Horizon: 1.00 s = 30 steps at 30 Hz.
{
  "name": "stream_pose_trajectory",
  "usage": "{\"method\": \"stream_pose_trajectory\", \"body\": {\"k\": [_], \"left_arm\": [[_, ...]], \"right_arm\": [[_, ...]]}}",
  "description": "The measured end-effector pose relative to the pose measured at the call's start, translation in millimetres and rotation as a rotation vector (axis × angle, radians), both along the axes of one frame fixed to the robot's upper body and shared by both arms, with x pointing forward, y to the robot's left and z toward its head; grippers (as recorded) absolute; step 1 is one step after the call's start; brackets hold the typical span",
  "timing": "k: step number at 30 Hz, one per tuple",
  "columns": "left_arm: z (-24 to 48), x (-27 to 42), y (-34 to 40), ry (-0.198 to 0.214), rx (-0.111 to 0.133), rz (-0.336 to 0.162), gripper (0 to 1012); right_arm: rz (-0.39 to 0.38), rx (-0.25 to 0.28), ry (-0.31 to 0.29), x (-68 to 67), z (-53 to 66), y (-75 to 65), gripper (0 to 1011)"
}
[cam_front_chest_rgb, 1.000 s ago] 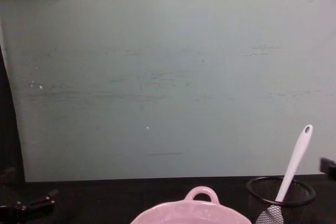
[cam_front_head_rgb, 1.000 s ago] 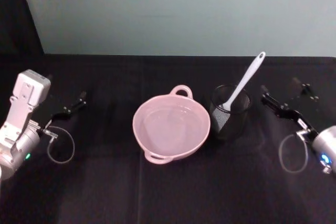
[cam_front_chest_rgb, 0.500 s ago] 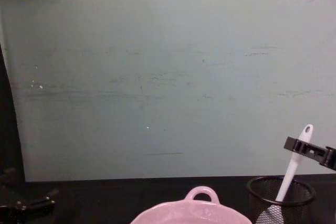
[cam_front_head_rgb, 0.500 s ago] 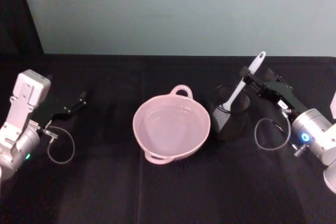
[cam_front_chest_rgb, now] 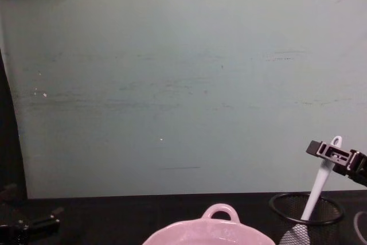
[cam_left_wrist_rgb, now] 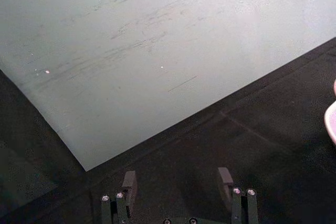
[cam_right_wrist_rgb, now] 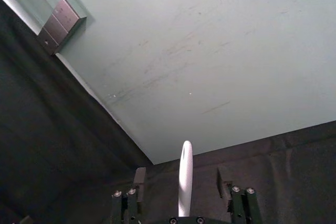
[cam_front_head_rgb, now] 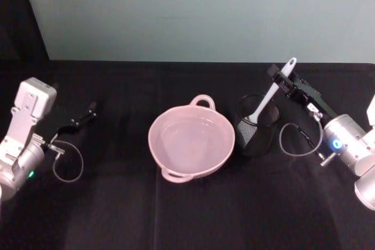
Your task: Use the one hand to pick up the spoon and stir the clear water in the bowl.
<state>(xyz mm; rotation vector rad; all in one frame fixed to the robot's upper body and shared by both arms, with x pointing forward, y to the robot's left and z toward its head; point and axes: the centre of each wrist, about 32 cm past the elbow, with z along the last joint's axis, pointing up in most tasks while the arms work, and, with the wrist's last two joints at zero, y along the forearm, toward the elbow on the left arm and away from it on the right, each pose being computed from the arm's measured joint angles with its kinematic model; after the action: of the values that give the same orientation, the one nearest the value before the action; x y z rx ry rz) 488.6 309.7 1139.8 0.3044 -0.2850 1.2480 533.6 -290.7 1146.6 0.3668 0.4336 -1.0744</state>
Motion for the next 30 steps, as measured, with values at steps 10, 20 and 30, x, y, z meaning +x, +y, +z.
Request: {"method": "stream_pose_trajectory", "body": {"k": [10,20,30], "left_arm": [[0.0,0.0,0.0,0.000,0.000,0.000,1011],[0.0,0.0,0.0,0.000,0.000,0.000,1011],[0.0,0.0,0.0,0.000,0.000,0.000,1011]], "right_arm": [[-0.006,0.002,-0.008,0.2,-0.3,-0.5,568],[-0.004,-0.006,-0.025,-0.2,3.8,-1.3,244],[0.003,-0.040,-0.056,-2.1,12.4,-1.2,110]]}}
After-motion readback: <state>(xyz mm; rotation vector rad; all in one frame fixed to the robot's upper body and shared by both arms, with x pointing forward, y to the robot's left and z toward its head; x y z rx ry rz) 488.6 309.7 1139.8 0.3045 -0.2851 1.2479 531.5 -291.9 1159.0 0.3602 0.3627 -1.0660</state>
